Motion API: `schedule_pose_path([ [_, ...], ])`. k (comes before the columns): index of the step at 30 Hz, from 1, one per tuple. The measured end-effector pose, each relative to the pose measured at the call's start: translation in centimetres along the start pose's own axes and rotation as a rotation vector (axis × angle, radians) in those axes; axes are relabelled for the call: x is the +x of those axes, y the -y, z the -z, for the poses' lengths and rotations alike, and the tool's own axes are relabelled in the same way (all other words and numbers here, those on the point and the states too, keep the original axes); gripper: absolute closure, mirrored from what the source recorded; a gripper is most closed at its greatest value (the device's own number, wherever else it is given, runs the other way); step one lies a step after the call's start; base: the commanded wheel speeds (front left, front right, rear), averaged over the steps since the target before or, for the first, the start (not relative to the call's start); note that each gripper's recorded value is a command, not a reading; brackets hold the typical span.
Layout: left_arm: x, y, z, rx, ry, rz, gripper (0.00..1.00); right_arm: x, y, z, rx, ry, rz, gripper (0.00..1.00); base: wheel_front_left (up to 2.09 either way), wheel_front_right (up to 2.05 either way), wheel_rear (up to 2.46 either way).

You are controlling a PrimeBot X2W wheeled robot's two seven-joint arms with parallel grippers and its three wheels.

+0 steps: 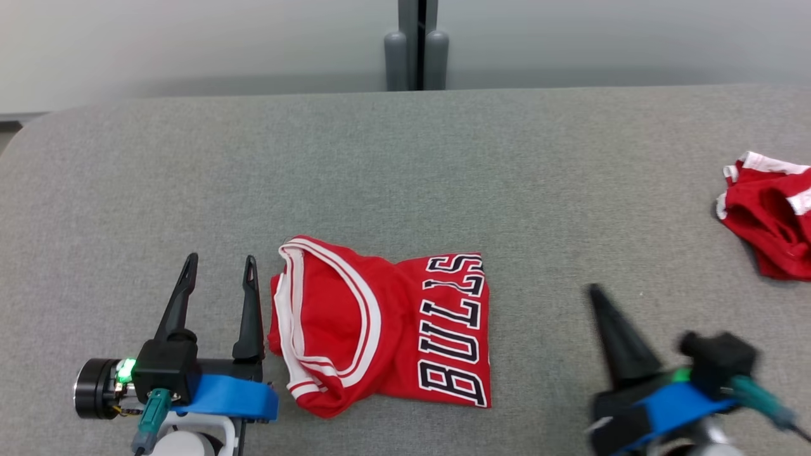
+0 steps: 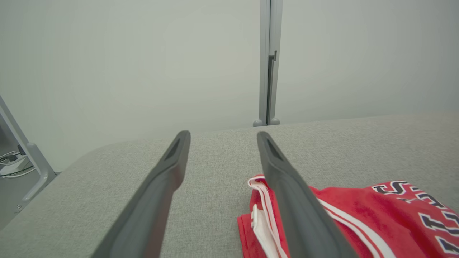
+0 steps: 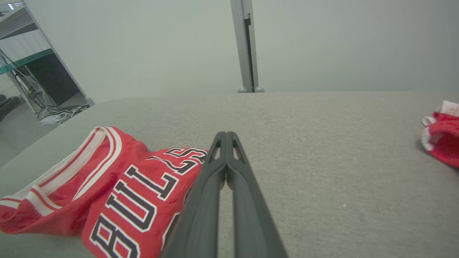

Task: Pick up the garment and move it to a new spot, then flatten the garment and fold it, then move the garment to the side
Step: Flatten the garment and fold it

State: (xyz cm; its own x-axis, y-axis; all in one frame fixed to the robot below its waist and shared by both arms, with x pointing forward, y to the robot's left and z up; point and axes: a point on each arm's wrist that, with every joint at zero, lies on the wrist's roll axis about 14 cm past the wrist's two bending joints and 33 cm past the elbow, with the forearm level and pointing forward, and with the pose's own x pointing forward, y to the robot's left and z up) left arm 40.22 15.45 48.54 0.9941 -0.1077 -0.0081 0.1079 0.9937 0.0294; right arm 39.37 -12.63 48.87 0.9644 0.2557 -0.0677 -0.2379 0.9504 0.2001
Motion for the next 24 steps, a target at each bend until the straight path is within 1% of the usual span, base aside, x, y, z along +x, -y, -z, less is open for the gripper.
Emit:
schedule_pose_path([
  [5,0.6,-0.2,0.0,-0.004,0.006,-0.008,0.00,2.4,-8.3,3.3,0.062,-0.104,-0.258,1.00,0.00,0.00,0.00],
  [7,0.7,-0.4,0.2,-0.005,0.002,-0.014,0.00,2.8,-10.9,4.5,0.072,-0.143,-0.340,1.00,0.00,0.00,0.00],
  [9,0.8,-0.4,0.4,-0.006,0.001,-0.015,0.00,3.1,-12.7,5.5,0.079,-0.179,-0.401,1.00,0.00,0.00,0.00],
  [13,0.7,-0.7,0.7,-0.006,-0.008,-0.026,0.00,3.6,-14.5,7.5,0.071,-0.241,-0.467,1.00,0.00,0.00,0.00],
  [18,0.9,-0.7,0.7,-0.010,-0.005,-0.029,0.00,4.0,-14.6,9.8,0.041,-0.318,-0.485,1.00,0.00,0.00,0.00],
  [24,0.9,-0.7,0.9,-0.011,-0.008,-0.028,0.00,4.5,-14.8,11.5,0.015,-0.380,-0.498,1.00,0.00,0.00,0.00],
])
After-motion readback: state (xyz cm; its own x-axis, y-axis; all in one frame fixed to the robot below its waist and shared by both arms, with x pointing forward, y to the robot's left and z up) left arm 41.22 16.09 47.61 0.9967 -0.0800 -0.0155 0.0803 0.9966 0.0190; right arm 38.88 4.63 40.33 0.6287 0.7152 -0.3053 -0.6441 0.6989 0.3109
